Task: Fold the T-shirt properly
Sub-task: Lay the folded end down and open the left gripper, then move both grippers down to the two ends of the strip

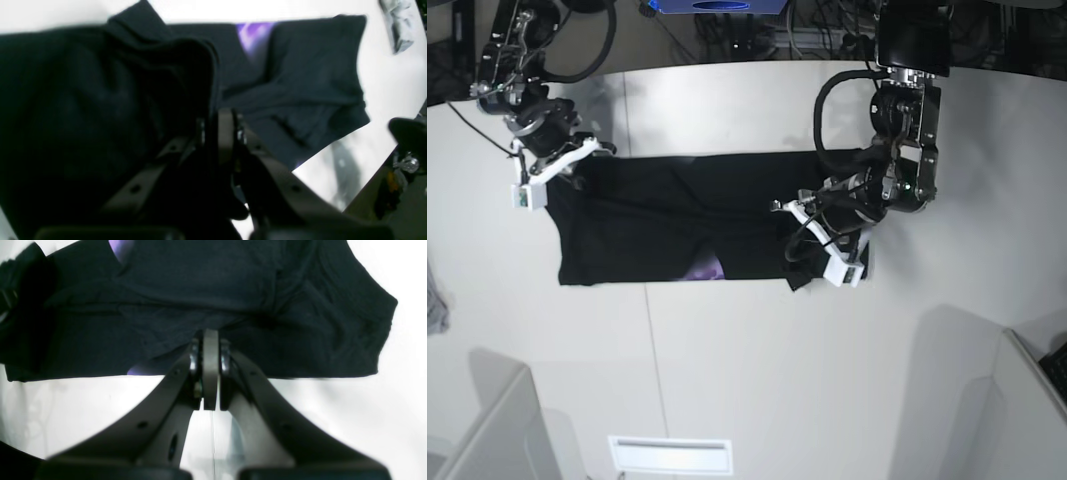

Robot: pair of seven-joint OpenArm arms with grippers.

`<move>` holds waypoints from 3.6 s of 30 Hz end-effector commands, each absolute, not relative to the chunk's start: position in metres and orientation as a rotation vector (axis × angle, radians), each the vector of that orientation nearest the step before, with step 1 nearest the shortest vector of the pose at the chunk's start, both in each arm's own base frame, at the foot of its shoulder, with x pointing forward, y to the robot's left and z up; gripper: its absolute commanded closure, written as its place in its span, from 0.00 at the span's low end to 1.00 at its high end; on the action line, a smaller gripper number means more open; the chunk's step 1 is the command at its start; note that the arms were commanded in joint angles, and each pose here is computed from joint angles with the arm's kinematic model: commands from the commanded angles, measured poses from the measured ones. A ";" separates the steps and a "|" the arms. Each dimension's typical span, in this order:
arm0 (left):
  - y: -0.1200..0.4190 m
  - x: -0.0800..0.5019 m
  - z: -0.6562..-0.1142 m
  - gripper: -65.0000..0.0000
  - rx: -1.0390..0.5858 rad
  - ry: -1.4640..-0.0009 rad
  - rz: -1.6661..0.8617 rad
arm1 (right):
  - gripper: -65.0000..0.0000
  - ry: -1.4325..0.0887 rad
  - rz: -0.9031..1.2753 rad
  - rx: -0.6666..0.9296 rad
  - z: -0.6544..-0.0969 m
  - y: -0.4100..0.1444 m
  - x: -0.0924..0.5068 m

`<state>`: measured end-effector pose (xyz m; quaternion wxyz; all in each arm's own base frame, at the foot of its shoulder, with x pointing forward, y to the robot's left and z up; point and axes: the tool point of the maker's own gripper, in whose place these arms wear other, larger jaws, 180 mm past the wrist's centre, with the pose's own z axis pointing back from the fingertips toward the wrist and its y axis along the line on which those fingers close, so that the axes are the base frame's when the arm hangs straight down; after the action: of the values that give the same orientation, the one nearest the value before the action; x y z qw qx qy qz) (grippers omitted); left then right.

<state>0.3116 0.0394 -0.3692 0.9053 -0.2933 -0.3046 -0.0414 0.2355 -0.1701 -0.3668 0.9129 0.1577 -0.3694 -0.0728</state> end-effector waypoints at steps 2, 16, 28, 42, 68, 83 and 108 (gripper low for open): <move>0.028 0.317 -0.360 1.00 -0.613 -0.657 -0.129 | 1.00 -0.804 -0.140 0.326 -0.357 -0.172 0.242; 0.015 0.317 -0.371 1.00 -0.564 -0.638 -0.174 | 1.00 -0.806 -0.141 0.326 -0.356 -0.172 0.243; 0.016 0.317 -0.371 0.70 -0.562 -0.638 -0.174 | 1.00 -0.811 -0.138 0.328 -0.354 -0.172 0.245; -0.052 0.281 -0.370 0.37 -0.636 -0.576 -0.394 | 1.00 -0.805 -0.139 0.328 -0.356 -0.172 0.244; 0.300 0.229 -0.351 1.00 -0.035 -0.737 0.277 | 0.39 -0.700 -0.433 0.498 -0.354 -0.278 0.330; 0.302 0.226 -0.352 1.00 -0.033 -0.734 0.288 | 0.39 -0.518 -0.190 0.518 -0.419 -0.251 0.330; 0.190 0.259 -0.435 1.00 -0.113 -0.500 -0.030 | 1.00 -0.468 -0.149 0.561 -0.442 -0.211 0.317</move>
<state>0.2677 0.1905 -0.4308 0.9625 -0.0548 -0.2655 -0.0139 0.3150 -0.2023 -0.4442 0.9254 0.2885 -0.2329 -0.0786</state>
